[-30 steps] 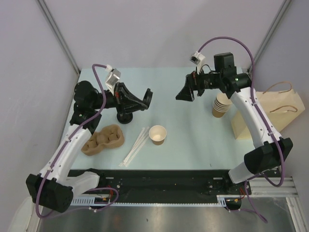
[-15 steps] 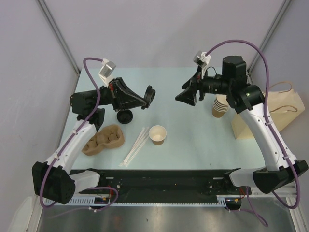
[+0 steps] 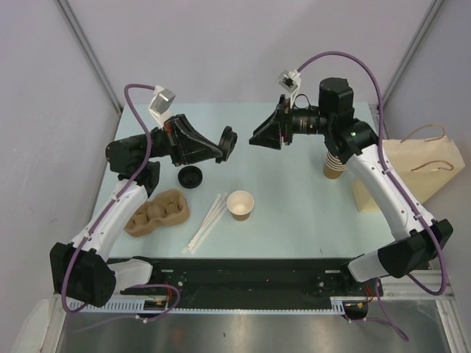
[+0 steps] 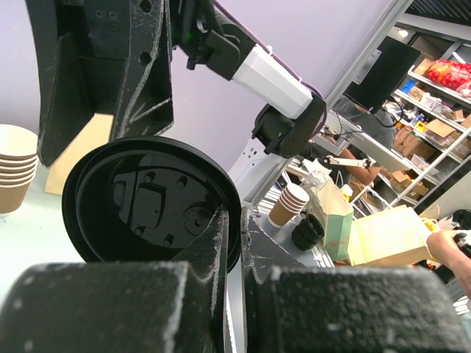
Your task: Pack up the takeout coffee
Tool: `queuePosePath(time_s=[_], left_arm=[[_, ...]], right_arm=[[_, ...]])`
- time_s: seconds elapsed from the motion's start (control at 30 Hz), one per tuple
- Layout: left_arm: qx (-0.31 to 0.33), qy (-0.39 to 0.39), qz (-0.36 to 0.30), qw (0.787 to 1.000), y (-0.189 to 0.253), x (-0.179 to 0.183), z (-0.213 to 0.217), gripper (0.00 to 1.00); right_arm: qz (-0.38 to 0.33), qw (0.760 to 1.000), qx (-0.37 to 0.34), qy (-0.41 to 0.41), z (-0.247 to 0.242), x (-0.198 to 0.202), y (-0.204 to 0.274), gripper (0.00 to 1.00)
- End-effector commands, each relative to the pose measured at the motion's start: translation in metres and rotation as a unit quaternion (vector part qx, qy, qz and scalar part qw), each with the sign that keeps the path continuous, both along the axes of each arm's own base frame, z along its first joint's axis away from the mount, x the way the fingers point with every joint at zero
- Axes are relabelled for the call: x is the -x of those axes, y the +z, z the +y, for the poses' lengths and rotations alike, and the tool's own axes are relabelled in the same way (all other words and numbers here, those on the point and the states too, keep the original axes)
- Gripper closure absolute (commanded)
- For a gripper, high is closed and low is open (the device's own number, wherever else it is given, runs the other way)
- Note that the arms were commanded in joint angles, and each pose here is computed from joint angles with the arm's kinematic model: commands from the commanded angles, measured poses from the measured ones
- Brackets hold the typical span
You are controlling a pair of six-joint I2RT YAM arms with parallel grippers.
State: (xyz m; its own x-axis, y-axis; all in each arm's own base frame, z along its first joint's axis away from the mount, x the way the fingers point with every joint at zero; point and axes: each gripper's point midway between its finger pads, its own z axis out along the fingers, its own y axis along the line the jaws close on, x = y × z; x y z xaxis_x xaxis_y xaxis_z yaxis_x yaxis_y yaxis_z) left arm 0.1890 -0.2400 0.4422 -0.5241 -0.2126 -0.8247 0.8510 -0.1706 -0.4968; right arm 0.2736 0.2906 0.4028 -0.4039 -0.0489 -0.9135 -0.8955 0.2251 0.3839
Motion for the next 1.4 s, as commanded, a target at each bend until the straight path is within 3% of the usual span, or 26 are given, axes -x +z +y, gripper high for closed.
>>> queuePosePath(time_s=[0.0, 0.57, 0.8, 1.03, 1.2, 1.3, 1.37], left_arm=[[0.023, 0.004, -0.026, 0.999, 0.016, 0.007, 0.002, 1.0], [0.026, 0.001, -0.02, 0.999, 0.012, 0.007, 0.002, 1.0], [0.027, 0.0, -0.019, 0.999, 0.01, 0.01, 0.003, 1.0], [0.027, -0.002, -0.02, 0.999, 0.009, 0.011, 0.002, 1.0], [0.026, -0.003, -0.02, 0.999, 0.009, 0.011, 0.002, 1.0], [0.026, -0.003, -0.021, 0.999, 0.009, 0.012, 0.002, 1.0], [0.025, -0.002, -0.02, 0.999, 0.009, 0.012, 0.002, 1.0]], right_arm=[[-0.037, 0.997, -0.043, 0.055, 0.016, 0.019, 0.034, 0.47], [-0.07, 0.993, -0.044, 0.085, 0.041, 0.023, 0.039, 0.5], [-0.078, 0.991, -0.055, 0.093, 0.044, 0.024, 0.044, 0.56], [-0.079, 0.989, -0.059, 0.105, 0.046, 0.028, 0.045, 0.71], [-0.076, 0.988, -0.062, 0.121, 0.047, 0.033, 0.045, 0.74], [-0.077, 0.987, -0.062, 0.125, 0.048, 0.035, 0.044, 0.84], [-0.079, 0.987, -0.062, 0.125, 0.047, 0.035, 0.044, 0.96]])
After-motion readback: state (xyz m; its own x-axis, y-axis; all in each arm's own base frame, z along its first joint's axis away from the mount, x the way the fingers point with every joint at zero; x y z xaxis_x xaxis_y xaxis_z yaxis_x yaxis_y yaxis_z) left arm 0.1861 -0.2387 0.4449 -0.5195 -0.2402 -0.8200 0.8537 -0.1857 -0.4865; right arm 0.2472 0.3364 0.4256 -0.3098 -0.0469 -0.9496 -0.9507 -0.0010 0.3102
